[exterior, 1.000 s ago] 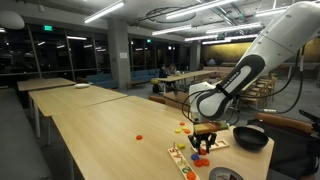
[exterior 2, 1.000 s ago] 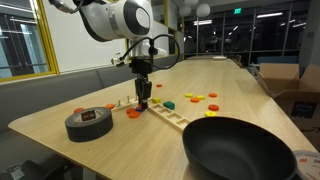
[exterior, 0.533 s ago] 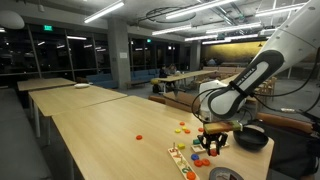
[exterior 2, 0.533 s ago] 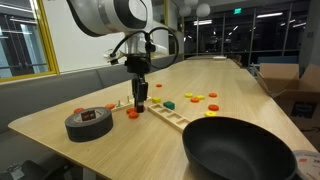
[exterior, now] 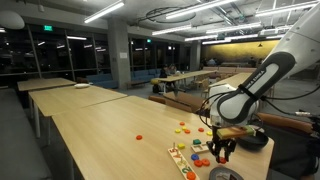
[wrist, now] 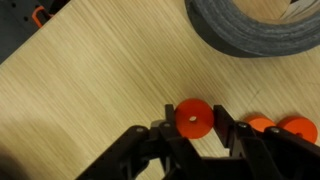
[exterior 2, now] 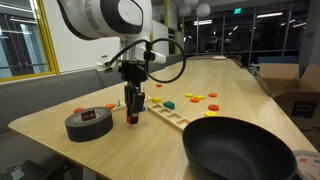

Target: Pick the orange ring on the object and put it on the table

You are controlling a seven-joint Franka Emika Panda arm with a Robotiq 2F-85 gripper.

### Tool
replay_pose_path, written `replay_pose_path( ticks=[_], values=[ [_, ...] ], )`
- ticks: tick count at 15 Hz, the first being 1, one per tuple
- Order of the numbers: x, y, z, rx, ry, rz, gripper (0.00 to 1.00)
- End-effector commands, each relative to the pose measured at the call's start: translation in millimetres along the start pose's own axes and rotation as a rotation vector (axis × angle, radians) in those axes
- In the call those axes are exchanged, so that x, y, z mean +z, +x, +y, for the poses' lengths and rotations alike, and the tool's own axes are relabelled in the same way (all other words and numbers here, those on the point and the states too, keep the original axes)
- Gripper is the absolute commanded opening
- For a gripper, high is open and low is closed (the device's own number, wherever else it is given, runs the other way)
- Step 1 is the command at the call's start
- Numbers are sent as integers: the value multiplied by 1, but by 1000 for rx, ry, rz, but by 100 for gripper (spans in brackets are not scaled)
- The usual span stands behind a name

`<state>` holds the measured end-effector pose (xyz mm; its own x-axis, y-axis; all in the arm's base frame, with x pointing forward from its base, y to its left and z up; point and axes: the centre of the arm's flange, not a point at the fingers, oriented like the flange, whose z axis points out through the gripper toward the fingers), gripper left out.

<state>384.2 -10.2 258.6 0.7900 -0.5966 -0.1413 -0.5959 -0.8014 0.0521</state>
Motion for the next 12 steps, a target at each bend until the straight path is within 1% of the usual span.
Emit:
replay_pose_path(
  ticks=[1,7,8,9,10,12],
  values=[
    [6,-1,9,-38,38,14,24],
    [7,0,8,-73,45,24,23],
    [7,-1,8,-76,46,23,25],
    [7,-1,8,-76,45,21,67],
    [7,0,7,-79,44,20,69],
    [8,0,7,-83,44,18,82]
  ],
)
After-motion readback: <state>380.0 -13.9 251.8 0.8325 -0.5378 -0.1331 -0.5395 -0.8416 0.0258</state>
